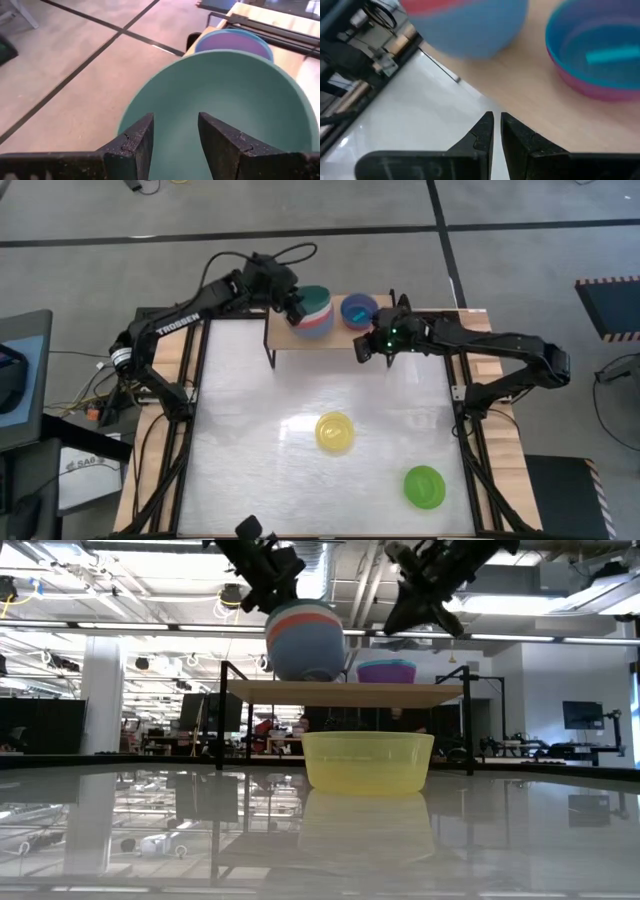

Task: Place and stack bowls onto a shelf
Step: Adjust the stacked bowls on the shelf

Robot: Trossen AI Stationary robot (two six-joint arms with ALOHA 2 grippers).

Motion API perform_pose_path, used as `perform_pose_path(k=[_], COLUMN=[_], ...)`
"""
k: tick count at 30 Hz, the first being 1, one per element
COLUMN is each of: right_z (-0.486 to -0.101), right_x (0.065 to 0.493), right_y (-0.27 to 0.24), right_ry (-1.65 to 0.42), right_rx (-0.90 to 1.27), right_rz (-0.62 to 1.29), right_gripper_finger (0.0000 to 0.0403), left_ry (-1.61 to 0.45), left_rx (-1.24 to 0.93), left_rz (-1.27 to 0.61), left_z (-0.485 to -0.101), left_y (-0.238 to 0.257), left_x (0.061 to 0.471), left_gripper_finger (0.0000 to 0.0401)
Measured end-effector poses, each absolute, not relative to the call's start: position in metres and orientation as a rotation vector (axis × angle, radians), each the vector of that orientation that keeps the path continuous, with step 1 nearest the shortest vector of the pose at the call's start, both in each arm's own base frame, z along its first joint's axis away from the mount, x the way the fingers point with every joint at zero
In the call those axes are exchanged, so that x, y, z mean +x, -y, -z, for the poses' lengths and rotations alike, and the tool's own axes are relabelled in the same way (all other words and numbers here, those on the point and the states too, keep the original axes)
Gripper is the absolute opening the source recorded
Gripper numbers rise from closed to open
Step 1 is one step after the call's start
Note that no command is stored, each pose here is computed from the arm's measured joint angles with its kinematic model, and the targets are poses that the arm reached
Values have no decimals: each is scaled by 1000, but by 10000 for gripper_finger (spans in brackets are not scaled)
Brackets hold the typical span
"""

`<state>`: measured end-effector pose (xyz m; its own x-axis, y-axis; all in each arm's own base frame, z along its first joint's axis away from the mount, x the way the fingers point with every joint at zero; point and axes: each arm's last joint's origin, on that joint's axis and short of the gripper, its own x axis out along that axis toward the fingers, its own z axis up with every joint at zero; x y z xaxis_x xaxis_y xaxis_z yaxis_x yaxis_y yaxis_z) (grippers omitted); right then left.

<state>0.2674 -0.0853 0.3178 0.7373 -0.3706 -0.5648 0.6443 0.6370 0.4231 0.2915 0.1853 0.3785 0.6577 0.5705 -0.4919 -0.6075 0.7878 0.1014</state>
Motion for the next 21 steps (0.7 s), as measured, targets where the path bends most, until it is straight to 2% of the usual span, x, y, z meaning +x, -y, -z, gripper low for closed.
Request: perform_pose_path(k=[8, 21], right_z=[-341, -305], right_x=[274, 309], right_y=[88, 69], right_ry=[-354, -517], right_rx=[608, 598], right_rz=[573, 444], right_gripper_finger=[60, 60], left_ry=[-539, -571], left_rx=[-60, -63], left_rz=[-632, -634], left_z=[-378, -375], left_y=[-173, -171], left_x=[298, 298], left_gripper_finger=[141, 141])
